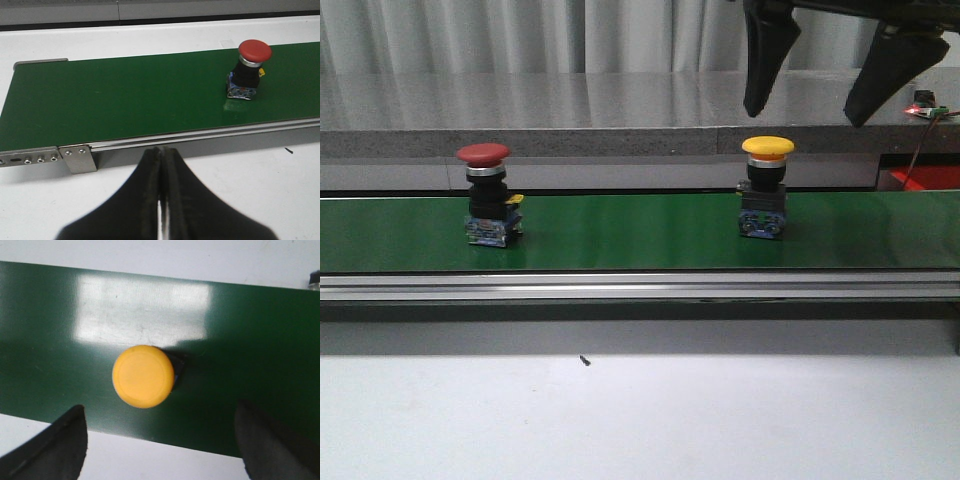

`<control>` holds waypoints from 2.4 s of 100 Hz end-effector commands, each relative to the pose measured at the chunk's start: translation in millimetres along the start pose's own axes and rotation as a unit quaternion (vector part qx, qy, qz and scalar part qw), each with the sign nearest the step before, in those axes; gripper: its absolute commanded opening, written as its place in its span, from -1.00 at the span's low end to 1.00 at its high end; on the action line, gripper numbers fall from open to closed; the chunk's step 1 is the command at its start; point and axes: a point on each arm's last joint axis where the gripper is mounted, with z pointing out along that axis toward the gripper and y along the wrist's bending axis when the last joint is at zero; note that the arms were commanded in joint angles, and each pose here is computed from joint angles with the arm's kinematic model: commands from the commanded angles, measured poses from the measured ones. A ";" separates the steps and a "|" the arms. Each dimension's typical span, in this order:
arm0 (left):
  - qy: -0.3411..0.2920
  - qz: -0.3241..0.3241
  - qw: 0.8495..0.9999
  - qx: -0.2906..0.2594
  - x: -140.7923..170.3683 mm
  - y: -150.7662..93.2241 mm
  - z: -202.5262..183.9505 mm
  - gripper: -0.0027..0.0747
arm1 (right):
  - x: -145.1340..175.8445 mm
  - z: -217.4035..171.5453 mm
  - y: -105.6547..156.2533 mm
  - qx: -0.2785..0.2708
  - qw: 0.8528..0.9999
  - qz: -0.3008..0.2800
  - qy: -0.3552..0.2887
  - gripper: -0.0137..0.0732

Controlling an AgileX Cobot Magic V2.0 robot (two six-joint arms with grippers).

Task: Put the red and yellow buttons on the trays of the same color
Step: 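Lower the right gripper onto the yellow button on the belt and grasp, then carry the yellow button into the yellow tray and open the right gripper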

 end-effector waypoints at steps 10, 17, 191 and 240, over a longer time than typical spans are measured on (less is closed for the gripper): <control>-0.051 -0.006 0.999 -0.001 -15.0 -0.3 -4.4 -0.98 | -11.9 -7.5 4.4 -0.014 0.999 0.018 -0.045 0.69; -0.051 -0.006 0.999 -0.001 -15.0 -0.3 -4.4 -0.98 | -13.4 -0.1 4.4 -0.012 0.999 0.018 -0.044 0.69; -0.051 -0.006 0.999 -0.001 -15.0 -0.3 -4.4 -0.98 | 75.6 -125.8 -199.3 0.226 0.931 0.258 -0.128 -0.36; -0.051 -0.006 0.999 -0.001 -15.0 -0.3 -4.4 -0.98 | 105.0 -98.5 -245.8 0.245 0.900 0.338 -0.128 -0.36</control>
